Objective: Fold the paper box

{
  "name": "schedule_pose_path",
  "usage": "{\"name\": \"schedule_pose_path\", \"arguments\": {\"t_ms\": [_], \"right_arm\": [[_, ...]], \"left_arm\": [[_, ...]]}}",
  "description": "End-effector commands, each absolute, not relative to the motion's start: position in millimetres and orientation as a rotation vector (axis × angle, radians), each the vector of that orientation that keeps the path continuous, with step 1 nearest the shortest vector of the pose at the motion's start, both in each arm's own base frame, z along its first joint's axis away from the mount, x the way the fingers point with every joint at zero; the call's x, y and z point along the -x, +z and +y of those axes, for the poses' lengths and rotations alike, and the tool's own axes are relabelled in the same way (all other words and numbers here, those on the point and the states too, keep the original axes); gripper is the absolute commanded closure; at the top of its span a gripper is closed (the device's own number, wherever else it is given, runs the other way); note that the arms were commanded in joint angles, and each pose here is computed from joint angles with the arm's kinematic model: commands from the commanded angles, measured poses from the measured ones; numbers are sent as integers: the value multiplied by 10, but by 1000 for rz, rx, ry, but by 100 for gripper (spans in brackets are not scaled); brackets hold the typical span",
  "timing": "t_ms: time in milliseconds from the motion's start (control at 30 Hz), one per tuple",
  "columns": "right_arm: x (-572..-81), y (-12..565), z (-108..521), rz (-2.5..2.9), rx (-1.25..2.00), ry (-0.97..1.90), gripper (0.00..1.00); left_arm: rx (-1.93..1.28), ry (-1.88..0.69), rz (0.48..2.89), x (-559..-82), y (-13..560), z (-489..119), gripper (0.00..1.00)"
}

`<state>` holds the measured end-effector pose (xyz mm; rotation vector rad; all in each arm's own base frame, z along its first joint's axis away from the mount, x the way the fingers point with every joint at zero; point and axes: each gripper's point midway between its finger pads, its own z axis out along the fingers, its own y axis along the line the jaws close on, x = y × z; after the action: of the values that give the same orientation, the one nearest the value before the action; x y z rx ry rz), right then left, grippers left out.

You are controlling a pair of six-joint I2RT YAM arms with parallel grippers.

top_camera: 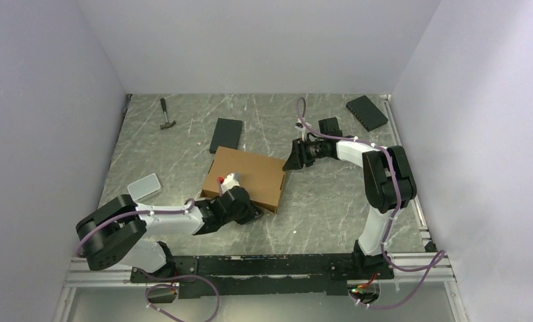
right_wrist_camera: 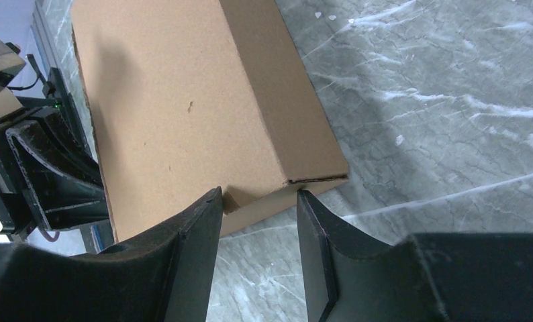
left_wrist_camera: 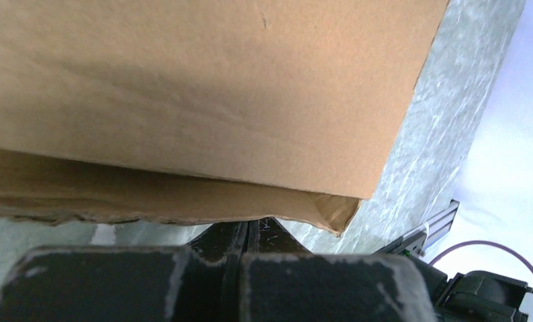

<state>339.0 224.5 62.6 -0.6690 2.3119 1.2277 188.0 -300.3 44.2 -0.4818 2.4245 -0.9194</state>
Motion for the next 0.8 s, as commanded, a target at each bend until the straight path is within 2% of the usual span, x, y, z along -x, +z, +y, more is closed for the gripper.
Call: {"name": "schedule_pose_path", "arguments": {"t_ms": [0, 133, 300, 433, 500, 600, 767], "right_arm": [[-3382, 513, 2236, 2349, 691, 1182, 53], [-3382, 502, 2237, 2352, 691, 1182, 53], [-3381, 485, 2233, 2358, 690, 1181, 53], [-3378, 474, 2231, 2361, 689, 1180, 52], [-3374, 467, 2232, 2363, 687, 1183, 53], [-3370, 456, 2234, 2365, 688, 1186, 52], [-3369, 463, 2233, 2364, 688, 1188, 53]], "left_arm": [[463, -948, 2490, -1827, 513, -3097, 100], [568, -774, 2643, -1539, 235, -2732, 92], [732, -648, 2611, -1390, 104, -2242, 84], [871, -483, 2503, -1430, 91, -1793, 66], [911, -434, 2457, -1479, 124, -1631, 61], [964, -435, 2392, -1633, 185, -1486, 61], [1015, -543, 2287, -2080, 361, -1416, 69]]}}
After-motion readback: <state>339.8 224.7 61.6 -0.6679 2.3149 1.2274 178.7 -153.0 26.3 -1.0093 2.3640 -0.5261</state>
